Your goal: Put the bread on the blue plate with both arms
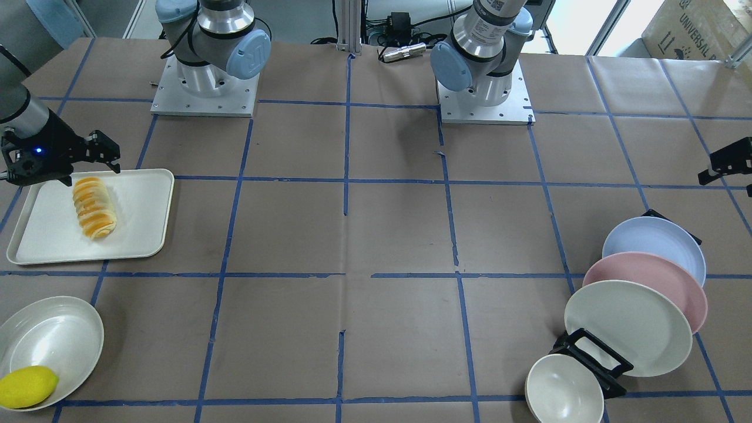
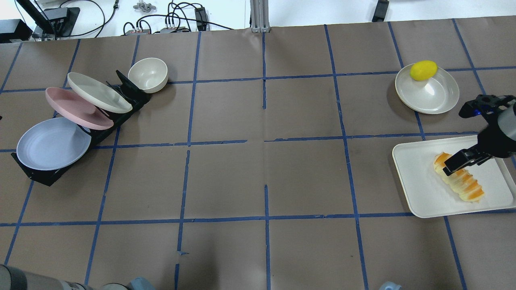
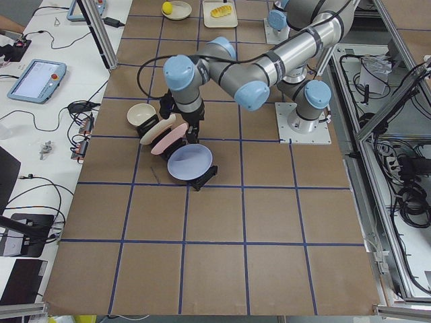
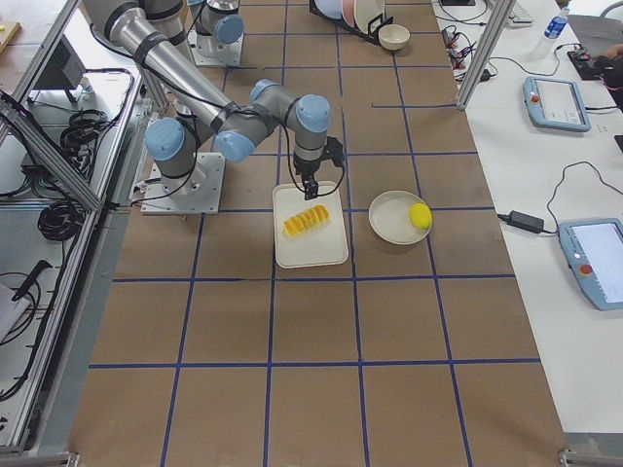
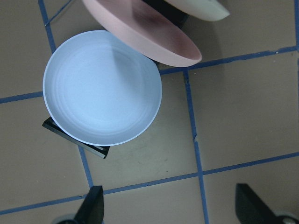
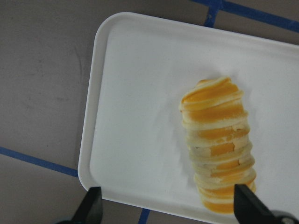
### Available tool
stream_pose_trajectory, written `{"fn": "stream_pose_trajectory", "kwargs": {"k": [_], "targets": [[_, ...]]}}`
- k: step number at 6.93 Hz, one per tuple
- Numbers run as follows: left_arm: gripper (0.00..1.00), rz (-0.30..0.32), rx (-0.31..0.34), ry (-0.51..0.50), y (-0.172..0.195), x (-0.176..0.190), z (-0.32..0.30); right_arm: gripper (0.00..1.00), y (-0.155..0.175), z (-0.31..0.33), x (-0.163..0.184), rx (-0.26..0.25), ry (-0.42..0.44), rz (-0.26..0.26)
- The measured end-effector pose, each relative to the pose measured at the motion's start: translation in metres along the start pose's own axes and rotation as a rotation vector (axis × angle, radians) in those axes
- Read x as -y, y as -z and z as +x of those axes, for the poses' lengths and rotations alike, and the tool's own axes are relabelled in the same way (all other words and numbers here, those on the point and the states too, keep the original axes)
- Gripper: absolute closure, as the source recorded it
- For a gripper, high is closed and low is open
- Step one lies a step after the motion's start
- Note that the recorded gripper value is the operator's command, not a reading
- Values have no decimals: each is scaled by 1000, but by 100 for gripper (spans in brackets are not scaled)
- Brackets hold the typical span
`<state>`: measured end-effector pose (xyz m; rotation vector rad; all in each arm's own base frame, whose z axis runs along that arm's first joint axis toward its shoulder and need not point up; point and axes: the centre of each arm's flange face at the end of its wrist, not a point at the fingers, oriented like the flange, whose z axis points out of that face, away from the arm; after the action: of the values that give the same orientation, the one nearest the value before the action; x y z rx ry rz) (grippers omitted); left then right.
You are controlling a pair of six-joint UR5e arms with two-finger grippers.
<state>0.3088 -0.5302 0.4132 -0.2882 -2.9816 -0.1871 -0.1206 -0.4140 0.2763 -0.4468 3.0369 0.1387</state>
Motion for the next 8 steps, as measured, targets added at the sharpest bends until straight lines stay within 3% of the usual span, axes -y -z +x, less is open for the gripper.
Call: {"fn": "stream_pose_trajectory", "kwargs": {"k": [3, 5, 6, 8], "targets": [[0, -33, -126, -89, -98, 31, -128, 1, -36, 27, -4, -2, -19, -39], [2, -47, -193, -112, -152, 62, -139, 2, -52, 51, -7, -4, -30, -38], [28, -47, -214, -118, -165, 73, -134, 3, -60, 57, -4, -9, -28, -33], [55, -49, -227, -128, -177, 84, -132, 6, -73, 64, 0, -6, -26, -27]]}}
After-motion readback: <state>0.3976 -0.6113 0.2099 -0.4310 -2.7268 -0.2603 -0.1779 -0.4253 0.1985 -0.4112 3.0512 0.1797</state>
